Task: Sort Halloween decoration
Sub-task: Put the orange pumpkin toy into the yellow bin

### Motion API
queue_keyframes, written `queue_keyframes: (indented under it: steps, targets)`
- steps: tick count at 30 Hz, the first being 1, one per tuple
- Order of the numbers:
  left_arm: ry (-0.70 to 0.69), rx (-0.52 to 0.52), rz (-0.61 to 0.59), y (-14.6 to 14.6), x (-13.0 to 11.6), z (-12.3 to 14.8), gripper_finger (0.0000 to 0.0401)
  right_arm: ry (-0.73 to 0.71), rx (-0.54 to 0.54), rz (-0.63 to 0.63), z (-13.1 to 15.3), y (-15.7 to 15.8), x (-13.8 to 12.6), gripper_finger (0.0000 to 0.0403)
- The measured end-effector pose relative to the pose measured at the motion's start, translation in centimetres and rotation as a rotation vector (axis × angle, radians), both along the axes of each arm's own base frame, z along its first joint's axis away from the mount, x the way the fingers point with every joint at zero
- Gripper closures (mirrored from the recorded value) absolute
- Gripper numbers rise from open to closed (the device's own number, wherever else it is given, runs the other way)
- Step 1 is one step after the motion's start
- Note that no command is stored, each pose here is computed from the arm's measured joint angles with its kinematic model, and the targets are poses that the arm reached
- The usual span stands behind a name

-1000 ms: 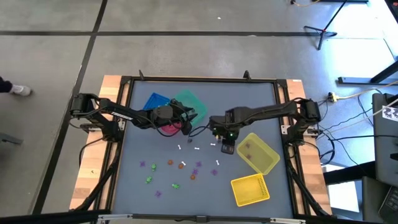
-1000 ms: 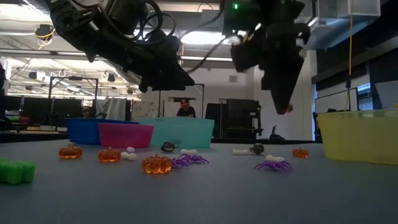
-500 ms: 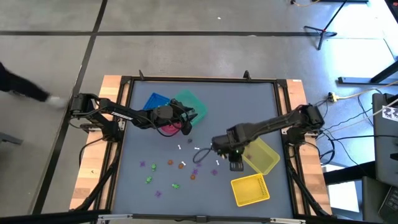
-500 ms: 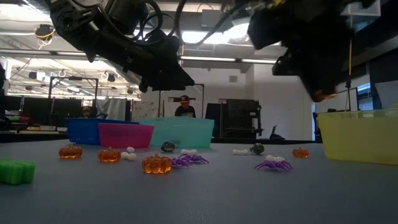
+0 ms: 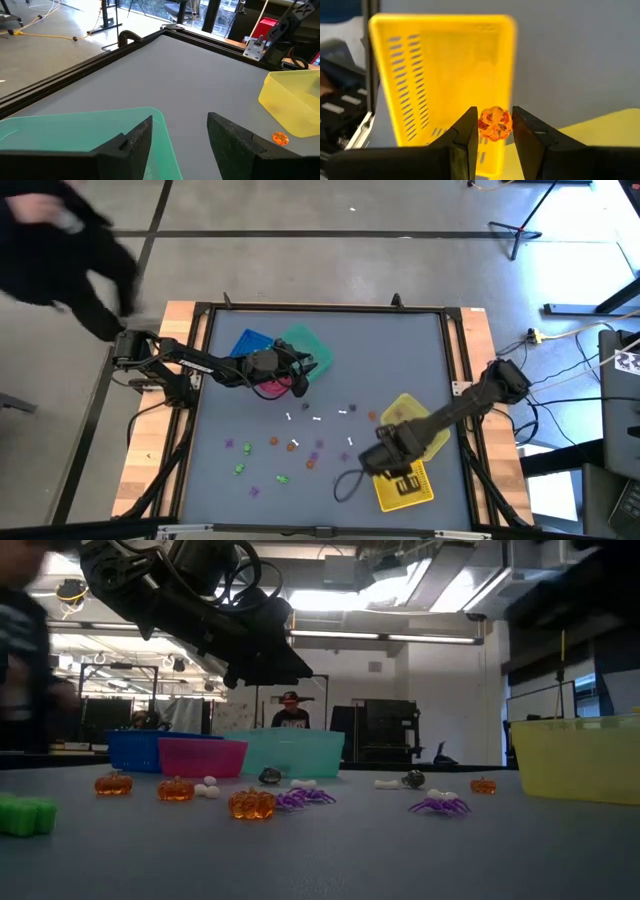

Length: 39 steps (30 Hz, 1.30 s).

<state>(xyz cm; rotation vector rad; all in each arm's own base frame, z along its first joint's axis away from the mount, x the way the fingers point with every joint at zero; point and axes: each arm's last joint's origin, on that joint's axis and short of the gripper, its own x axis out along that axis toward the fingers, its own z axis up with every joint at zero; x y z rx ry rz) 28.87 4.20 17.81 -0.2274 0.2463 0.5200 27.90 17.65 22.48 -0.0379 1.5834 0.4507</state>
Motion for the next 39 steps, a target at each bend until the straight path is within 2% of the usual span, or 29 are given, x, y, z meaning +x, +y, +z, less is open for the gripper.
queue_keyframes:
  steps: [9,15,20,27,32,35,39]
  targets:
    - [0.000,0.000,0.000,0.0,0.0,0.0,0.0227,-0.007,-0.007,0.098,0.0,2.7,-1.9,0.0298]
    - [0.000,-0.002,-0.005,0.0,0.0,0.0,0.0227,-0.004,-0.010,0.082,0.0,2.7,-1.9,0.0247]
    - [-0.001,-0.008,-0.024,-0.1,0.0,0.0,0.0227,-0.035,-0.054,0.076,0.0,2.5,-1.8,0.0201]
    - [-0.001,-0.008,-0.030,-0.2,0.1,0.0,0.0227,-0.060,-0.125,0.065,-0.1,2.3,-1.8,0.0187]
    - [-0.001,-0.008,-0.032,-0.3,0.1,0.0,0.0227,-0.123,-0.203,0.118,1.1,1.3,-2.1,0.0187]
    - [-0.001,-0.008,-0.032,-0.3,0.1,0.0,0.0227,-0.186,-0.193,0.128,2.2,0.0,-2.3,0.0187]
    - [-0.002,-0.008,-0.038,-0.4,0.1,0.0,0.0227,-0.296,-0.138,0.078,2.6,-2.6,-2.8,0.0187]
